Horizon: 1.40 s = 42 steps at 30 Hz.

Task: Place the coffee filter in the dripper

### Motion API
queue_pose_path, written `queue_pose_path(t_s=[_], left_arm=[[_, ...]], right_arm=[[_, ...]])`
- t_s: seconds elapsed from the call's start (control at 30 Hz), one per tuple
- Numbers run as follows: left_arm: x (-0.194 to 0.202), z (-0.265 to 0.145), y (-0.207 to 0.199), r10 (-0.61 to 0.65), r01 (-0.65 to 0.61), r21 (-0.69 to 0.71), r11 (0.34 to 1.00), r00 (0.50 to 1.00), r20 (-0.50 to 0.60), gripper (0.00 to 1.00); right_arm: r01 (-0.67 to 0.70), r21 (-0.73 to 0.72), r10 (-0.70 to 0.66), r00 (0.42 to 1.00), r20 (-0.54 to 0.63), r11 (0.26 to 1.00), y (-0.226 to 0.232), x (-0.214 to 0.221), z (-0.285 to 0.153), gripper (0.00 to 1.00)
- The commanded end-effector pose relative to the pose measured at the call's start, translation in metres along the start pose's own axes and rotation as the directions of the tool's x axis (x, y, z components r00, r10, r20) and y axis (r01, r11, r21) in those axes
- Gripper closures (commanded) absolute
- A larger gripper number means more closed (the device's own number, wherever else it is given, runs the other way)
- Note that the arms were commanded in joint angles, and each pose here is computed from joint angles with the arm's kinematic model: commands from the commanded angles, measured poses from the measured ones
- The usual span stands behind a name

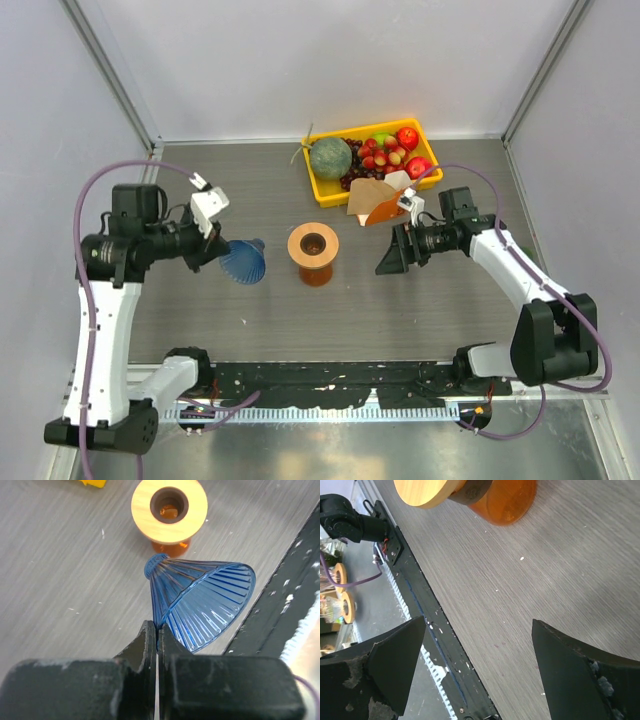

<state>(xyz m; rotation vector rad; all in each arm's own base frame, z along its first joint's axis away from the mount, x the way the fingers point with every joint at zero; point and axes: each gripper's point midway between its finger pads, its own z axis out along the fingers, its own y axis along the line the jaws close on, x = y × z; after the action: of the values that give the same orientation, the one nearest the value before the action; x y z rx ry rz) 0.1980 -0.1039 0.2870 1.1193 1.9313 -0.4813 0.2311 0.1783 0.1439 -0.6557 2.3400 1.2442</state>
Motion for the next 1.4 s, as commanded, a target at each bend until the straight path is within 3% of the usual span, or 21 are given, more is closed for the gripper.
queue_pose_path(t_s=[0.0,0.17,0.37,0.5,0.63,0.8,1.03,1.37], left_arm=[[-0.006,0.001,-0.022,-0.44,0.449,0.078,0.89,0.891,-0.11,1.0],[-0.049,0.012,-0.004,-0.634,0.633,0.081,0.77,0.773,-0.012,1.0],[-0.075,0.03,0.003,-0.708,0.707,0.038,0.707,0.706,0.033,1.0],[-0.081,0.04,0.006,-0.745,0.746,-0.009,0.666,0.665,0.063,1.0],[-0.084,0.05,0.009,-0.788,0.793,-0.04,0.608,0.609,0.086,1.0],[-0.087,0.059,0.003,-0.802,0.806,-0.035,0.591,0.592,0.081,1.0],[-0.093,0.061,-0.003,-0.806,0.808,0.001,0.589,0.587,0.071,1.0],[-0.096,0.069,-0.011,-0.808,0.807,0.032,0.589,0.588,0.038,1.0]], right_arm=[[0.147,0.093,-0.156,0.982,0.105,0.985,0.016,-0.038,-0.023,0.06],[0.296,0.238,-0.349,0.908,0.231,0.925,0.039,-0.087,-0.057,0.07],[0.462,0.396,-0.591,0.74,0.321,0.793,0.102,-0.142,-0.083,0.11],[0.456,0.405,-0.601,0.696,0.392,0.792,0.138,-0.173,-0.084,0.16],[0.468,0.353,-0.584,0.695,0.419,0.81,0.179,-0.187,-0.071,0.18],[0.451,0.322,-0.552,0.719,0.422,0.833,0.2,-0.199,-0.057,0.18],[0.473,0.368,-0.591,0.724,0.356,0.801,0.203,-0.198,-0.027,0.25],[0.553,0.452,-0.696,0.669,0.259,0.7,0.208,-0.201,0.0,0.37]])
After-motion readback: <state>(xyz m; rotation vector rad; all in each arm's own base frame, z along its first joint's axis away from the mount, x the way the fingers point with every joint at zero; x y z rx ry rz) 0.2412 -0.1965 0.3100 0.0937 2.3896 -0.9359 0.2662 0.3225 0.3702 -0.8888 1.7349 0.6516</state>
